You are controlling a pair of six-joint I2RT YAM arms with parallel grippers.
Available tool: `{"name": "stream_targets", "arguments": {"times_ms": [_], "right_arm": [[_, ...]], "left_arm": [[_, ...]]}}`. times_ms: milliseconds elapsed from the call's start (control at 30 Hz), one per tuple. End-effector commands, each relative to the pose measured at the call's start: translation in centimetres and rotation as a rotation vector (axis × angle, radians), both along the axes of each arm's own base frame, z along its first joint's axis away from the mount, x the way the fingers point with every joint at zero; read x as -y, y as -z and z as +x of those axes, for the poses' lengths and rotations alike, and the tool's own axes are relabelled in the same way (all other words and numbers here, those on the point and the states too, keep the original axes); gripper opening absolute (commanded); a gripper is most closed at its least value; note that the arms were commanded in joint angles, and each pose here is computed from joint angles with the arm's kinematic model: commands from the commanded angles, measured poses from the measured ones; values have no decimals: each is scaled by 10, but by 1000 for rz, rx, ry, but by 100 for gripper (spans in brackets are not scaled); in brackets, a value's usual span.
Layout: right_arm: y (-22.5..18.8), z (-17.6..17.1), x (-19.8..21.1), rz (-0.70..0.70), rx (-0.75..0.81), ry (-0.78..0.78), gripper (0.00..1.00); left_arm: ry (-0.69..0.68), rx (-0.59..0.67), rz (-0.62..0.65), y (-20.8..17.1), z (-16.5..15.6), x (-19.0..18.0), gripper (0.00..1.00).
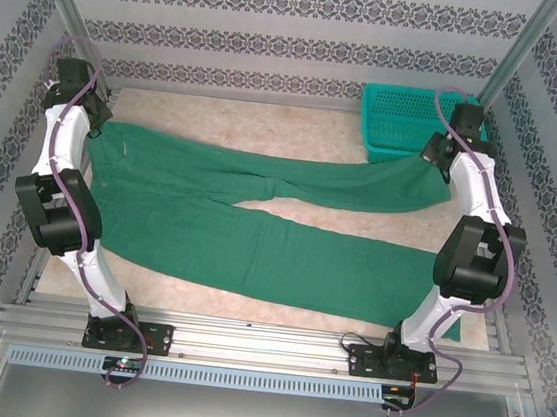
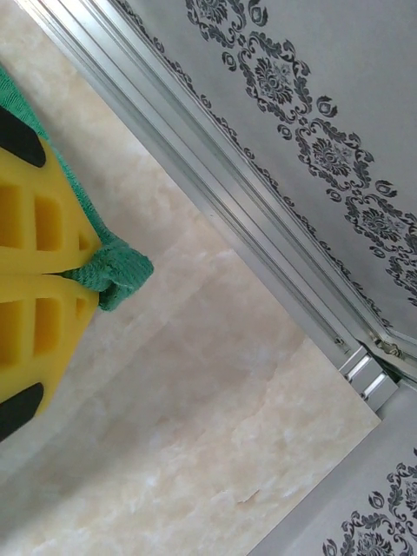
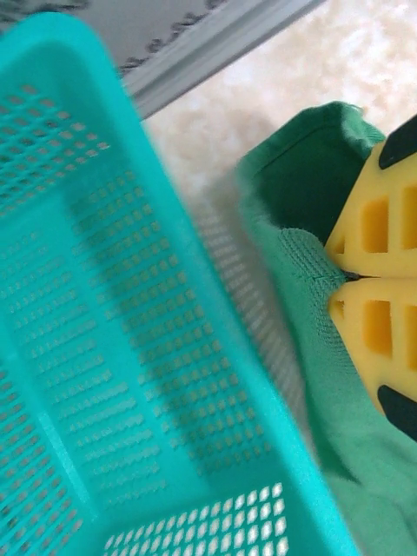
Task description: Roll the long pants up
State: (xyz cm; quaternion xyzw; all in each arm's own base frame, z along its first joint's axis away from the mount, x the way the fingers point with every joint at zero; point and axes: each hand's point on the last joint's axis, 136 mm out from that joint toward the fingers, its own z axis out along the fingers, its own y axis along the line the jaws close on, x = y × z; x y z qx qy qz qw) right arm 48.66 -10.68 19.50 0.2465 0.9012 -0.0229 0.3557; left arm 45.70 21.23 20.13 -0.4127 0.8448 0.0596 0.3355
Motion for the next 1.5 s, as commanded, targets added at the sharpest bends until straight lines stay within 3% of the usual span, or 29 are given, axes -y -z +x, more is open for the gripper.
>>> {"name": "stream_targets", "arguments": {"times_ms": [0, 167, 367, 500, 900, 1233, 1467], "right_arm": [[-43, 13, 17, -107, 63, 14, 0], [-64, 8, 13, -121, 84, -2, 0], [-59, -19, -4, -134, 72, -8, 0], [-52, -51, 0, -134, 57, 32, 0], [-38, -168, 37, -112, 75, 225, 0], [14, -242, 28, -33, 67, 358, 0], [43, -276, 13, 38, 21, 398, 0]], "left_arm": [[-9, 32, 28, -14, 8, -14, 0], [-16, 35, 36, -22, 3, -13, 0], [-55, 25, 50, -30, -21, -15, 0], [-88, 12, 46, -27, -44, -20, 0], [-234, 130, -64, -25, -99, -32, 0], [-429, 200, -144, 4, -176, -37, 0], [-534, 141, -251, 51, -214, -32, 0]]}}
